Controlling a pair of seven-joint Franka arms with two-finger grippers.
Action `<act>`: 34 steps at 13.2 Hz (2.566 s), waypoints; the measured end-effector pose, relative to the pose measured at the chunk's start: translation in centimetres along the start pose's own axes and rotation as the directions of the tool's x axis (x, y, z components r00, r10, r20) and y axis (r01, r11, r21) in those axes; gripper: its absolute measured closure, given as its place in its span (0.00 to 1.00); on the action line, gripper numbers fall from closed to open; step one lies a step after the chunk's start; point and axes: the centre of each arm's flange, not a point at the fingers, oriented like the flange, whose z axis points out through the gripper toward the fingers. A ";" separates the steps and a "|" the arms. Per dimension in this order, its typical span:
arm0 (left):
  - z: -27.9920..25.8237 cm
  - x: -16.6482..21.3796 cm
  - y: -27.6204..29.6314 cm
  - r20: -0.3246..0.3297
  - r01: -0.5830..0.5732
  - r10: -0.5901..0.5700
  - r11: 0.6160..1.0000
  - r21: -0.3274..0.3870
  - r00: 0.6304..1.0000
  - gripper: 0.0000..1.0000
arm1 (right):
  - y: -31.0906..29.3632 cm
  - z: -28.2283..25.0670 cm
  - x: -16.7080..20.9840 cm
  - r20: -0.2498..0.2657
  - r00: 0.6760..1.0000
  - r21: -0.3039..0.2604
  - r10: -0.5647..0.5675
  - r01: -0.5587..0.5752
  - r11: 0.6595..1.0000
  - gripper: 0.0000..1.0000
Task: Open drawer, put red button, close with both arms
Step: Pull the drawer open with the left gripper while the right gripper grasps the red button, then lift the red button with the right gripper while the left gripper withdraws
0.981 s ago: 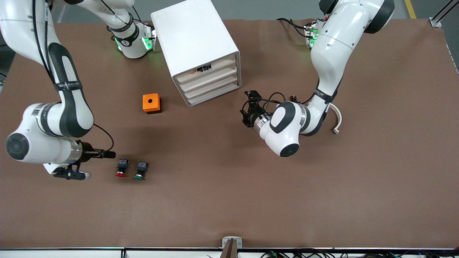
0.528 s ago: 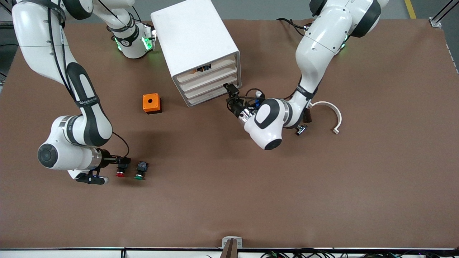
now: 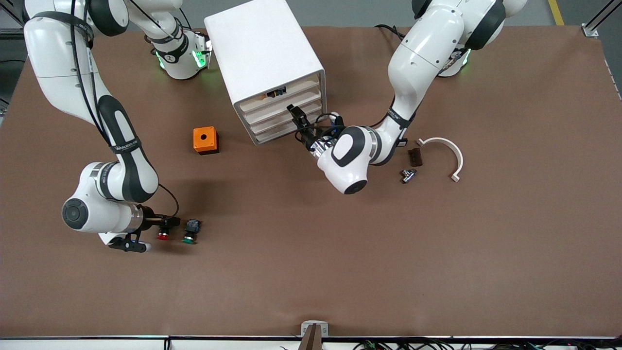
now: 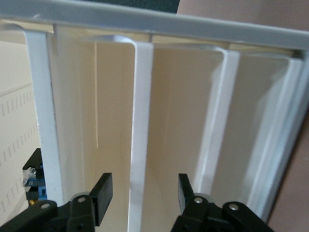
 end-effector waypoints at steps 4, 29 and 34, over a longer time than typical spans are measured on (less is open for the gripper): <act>0.6 -0.1 0.0 -0.004 0.004 -0.004 1.000 0.008 1.000 0.63 | 0.0 0.0 0.0 -0.001 1.000 0.000 0.000 0.000 1.000 0.18; -24.1 4.6 2.0 0.314 -0.273 0.308 0.950 -0.151 0.898 0.00 | -13.1 -20.6 -8.8 0.187 0.885 -0.006 0.427 -0.434 0.901 0.59; -33.9 10.7 -1.4 0.209 -0.317 0.400 0.886 -0.339 0.893 0.00 | -22.8 -22.3 -14.4 0.195 0.791 -0.038 0.580 -0.584 0.811 0.59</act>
